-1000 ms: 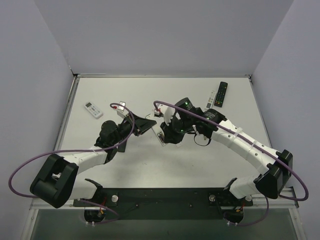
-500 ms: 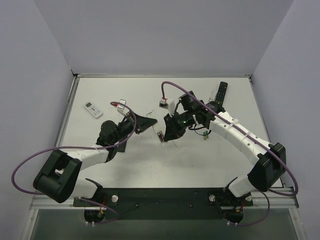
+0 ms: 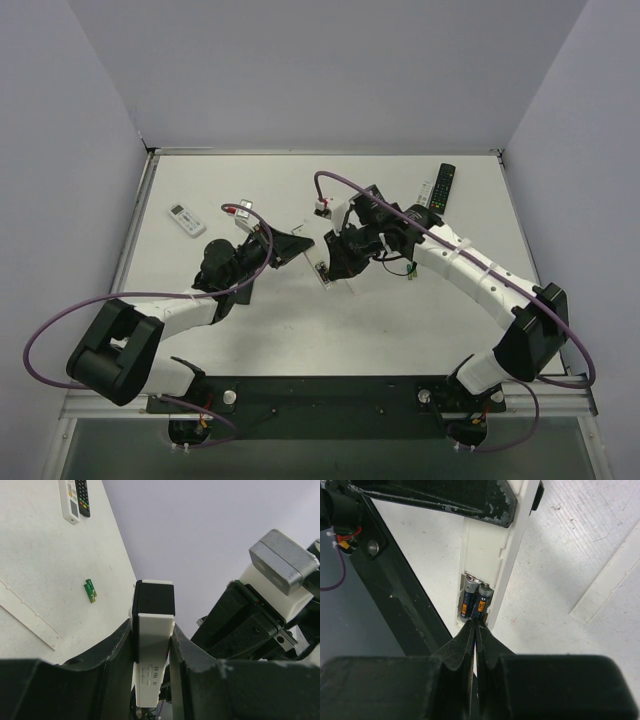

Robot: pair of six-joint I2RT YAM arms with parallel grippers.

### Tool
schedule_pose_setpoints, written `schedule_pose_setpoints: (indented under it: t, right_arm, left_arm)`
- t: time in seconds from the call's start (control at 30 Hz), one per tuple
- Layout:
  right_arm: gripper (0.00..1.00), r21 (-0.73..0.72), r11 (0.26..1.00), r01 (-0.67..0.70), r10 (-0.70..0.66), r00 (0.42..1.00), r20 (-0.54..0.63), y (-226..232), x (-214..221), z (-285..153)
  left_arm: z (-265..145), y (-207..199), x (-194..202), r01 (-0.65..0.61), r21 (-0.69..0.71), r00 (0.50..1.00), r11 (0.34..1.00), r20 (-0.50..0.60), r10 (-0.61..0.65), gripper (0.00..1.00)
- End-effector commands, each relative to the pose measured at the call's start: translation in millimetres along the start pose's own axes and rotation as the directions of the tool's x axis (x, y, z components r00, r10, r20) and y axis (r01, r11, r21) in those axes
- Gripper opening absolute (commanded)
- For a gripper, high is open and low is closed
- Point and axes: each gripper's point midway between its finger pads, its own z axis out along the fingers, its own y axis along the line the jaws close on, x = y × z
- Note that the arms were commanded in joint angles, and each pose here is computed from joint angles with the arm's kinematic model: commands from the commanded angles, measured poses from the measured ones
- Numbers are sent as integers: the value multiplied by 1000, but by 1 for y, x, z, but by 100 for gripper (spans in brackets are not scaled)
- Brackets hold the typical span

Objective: Load the batteries into the remote control
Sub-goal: Load the battery into the remote control.

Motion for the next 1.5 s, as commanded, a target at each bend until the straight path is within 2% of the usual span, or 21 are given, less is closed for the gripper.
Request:
schedule_pose_setpoints:
  t: [0.0,0.2,0.37,0.63,0.8,1.1,1.27,1.33,1.37,1.47]
  right_arm:
    - [0,266,963,48,-45,999,-16,-43,-2,3]
    - [6,286,958,16,-36,997,65,-37,-15,-12]
    - [21,236,972,-5,-26,991,128,-24,-28,-25]
    - [31,168,984,-62,19,969,247,-11,-47,-49]
    - [32,103,992,-77,41,949,314,-2,-56,-59]
    - [55,-61,989,-132,144,947,288,11,-50,-39]
    - [56,-130,974,-187,215,942,259,12,-43,-21]
    - [53,-143,969,-200,230,942,245,11,-37,-14]
    - [51,-151,967,-206,238,940,245,11,-37,-12]
    - [36,-166,960,-226,261,936,237,9,-34,-7]
  left_arm:
    - [2,-92,-10,41,272,999,961,-23,-37,0]
    - [3,-69,-11,54,195,999,979,-1,-55,0]
    - [4,-61,-14,28,146,999,989,13,-30,0]
    - [3,-48,-15,1,91,999,996,32,-4,0]
    - [1,-38,-15,-10,48,999,999,40,8,0]
    - [-3,-45,-17,-30,58,998,998,57,27,0]
    - [-5,-53,-18,-38,76,997,996,64,33,0]
    - [-6,-55,-18,-40,83,997,996,66,35,0]
    - [-7,-56,-18,-41,87,997,995,66,35,0]
    - [-8,-61,-19,-37,103,997,994,71,30,0]
